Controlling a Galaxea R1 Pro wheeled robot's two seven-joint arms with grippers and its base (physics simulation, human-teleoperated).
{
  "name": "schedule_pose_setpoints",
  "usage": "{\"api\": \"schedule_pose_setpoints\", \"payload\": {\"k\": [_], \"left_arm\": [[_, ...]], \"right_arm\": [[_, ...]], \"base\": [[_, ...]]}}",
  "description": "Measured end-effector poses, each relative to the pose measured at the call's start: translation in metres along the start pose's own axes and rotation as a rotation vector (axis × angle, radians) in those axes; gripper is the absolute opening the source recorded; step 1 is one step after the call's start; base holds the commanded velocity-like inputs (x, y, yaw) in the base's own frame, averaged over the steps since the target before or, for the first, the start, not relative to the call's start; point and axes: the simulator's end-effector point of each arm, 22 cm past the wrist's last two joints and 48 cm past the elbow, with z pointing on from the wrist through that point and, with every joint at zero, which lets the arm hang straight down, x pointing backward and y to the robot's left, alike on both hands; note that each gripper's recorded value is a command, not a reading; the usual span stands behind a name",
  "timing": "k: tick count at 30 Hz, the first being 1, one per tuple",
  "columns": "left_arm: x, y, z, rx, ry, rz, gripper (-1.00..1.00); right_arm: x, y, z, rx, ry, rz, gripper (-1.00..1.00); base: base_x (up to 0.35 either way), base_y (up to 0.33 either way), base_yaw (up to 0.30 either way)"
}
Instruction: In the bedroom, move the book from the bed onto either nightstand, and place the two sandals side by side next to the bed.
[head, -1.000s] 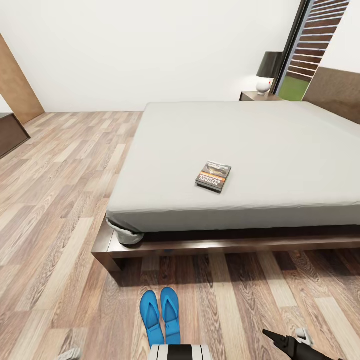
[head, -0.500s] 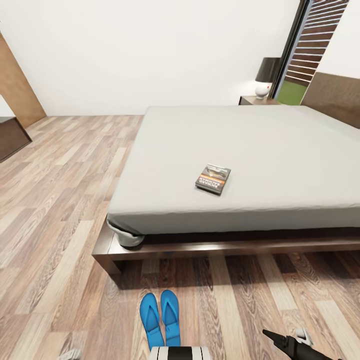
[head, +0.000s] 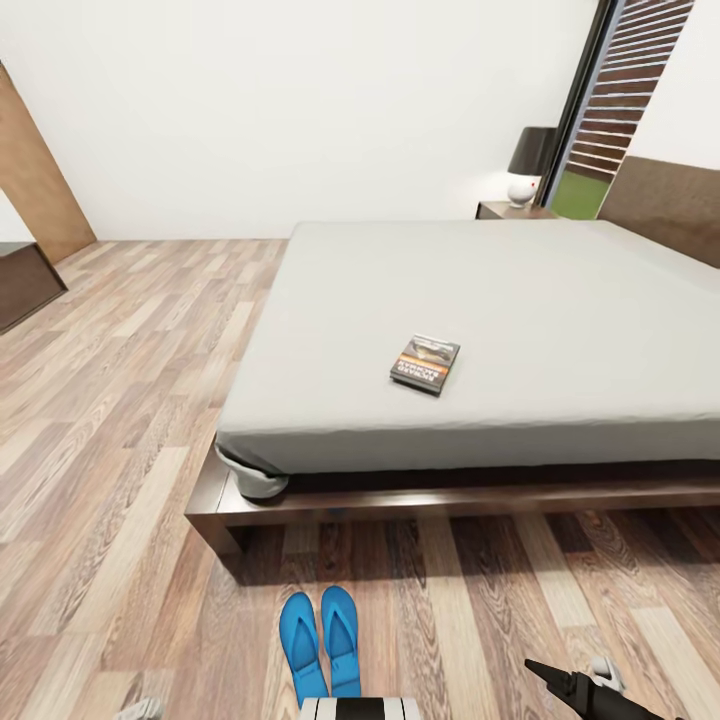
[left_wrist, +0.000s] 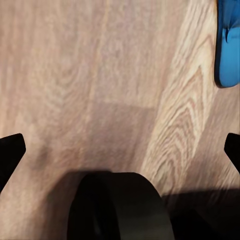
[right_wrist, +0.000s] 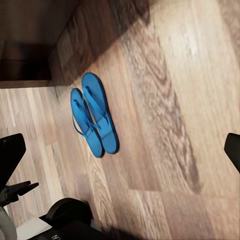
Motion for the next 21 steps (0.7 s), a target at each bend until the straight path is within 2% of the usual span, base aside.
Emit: {"api": "schedule_pose_setpoints", "payload": {"k": [12, 21], "left_arm": [[-0.006, -0.004, -0.002, 0.005, -0.016, 0.007, 1.00], [-0.011, -0.007, -0.004, 0.010, -0.028, 0.012, 1.00]], "right_arm": [[-0.004, 0.006, -0.001, -0.010, -0.009, -0.012, 1.00], [-0.008, 0.011, -0.002, -0.017, -0.017, -0.021, 1.00]], "base": [[0.004, -0.002, 0.000], [0.081, -0.069, 0.000]]}}
